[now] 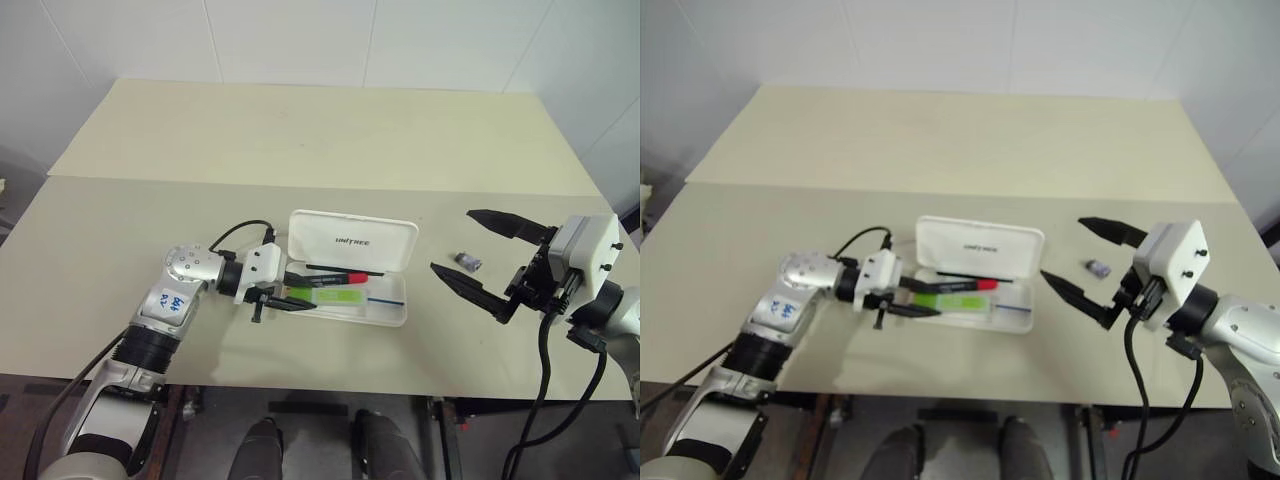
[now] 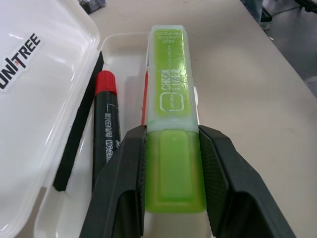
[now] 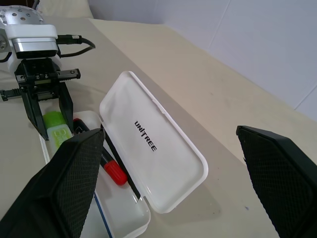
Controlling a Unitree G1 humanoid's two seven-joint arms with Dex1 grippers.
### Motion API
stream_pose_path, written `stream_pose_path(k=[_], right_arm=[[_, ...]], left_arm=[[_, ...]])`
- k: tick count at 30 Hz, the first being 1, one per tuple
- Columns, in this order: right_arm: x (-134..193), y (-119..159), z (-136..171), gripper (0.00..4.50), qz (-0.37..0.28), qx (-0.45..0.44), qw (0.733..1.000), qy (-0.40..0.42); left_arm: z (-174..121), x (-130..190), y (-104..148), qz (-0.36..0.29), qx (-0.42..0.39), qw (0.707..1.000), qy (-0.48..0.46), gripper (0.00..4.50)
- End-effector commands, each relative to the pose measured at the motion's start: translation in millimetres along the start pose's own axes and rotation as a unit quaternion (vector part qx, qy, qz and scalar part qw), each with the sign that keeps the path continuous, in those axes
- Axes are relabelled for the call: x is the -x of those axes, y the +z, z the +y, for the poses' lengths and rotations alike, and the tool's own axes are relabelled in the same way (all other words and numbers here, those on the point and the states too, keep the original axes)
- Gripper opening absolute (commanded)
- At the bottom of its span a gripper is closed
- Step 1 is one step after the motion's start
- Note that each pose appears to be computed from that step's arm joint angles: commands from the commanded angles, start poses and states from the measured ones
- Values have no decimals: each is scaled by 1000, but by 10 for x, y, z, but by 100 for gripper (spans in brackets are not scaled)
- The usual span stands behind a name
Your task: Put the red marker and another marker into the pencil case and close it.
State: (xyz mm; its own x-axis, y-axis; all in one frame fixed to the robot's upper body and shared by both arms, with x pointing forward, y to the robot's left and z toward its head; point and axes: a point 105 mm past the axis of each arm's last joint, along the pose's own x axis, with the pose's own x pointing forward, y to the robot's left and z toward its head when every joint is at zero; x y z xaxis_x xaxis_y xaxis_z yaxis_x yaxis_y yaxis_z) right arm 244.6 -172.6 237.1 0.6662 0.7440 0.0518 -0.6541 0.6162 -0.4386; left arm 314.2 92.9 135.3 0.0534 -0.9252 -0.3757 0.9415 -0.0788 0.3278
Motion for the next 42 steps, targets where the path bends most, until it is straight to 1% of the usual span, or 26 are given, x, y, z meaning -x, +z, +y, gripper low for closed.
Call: stream_pose_path(k=[1,12,19,21,23,24,27,31,32,37,42], right_arm=[[-20,140,46,450,-25,17,1000,5],[-26,164,76,450,-31,17,999,-4],[-15,171,87,450,-30,17,999,-8],[-12,175,86,450,-31,17,999,-10],[-11,176,87,450,-31,17,999,-10],[-11,176,87,450,-31,17,999,-11],[-13,176,85,450,-31,17,999,-11],[-22,174,79,450,-32,17,999,-11],[-26,173,77,450,-33,17,999,-11],[-38,160,70,450,-34,14,999,-10],[-43,91,53,450,-36,-11,999,-14]], left_arm=[[41,-21,67,3,-22,1000,-9,103],[35,-60,42,15,-22,999,-33,103],[58,-102,24,16,-21,999,-25,103],[42,-108,5,18,-9,999,-31,103],[51,-114,-18,24,-12,999,-27,176],[48,-117,-23,25,-10,999,-28,202],[43,-124,-26,25,-7,999,-30,302],[69,-148,2,23,-27,999,-22,440],[74,-153,27,17,-32,999,-22,448],[62,-148,135,-13,-32,999,-25,448],[-18,-106,257,-51,-25,997,-44,448]])
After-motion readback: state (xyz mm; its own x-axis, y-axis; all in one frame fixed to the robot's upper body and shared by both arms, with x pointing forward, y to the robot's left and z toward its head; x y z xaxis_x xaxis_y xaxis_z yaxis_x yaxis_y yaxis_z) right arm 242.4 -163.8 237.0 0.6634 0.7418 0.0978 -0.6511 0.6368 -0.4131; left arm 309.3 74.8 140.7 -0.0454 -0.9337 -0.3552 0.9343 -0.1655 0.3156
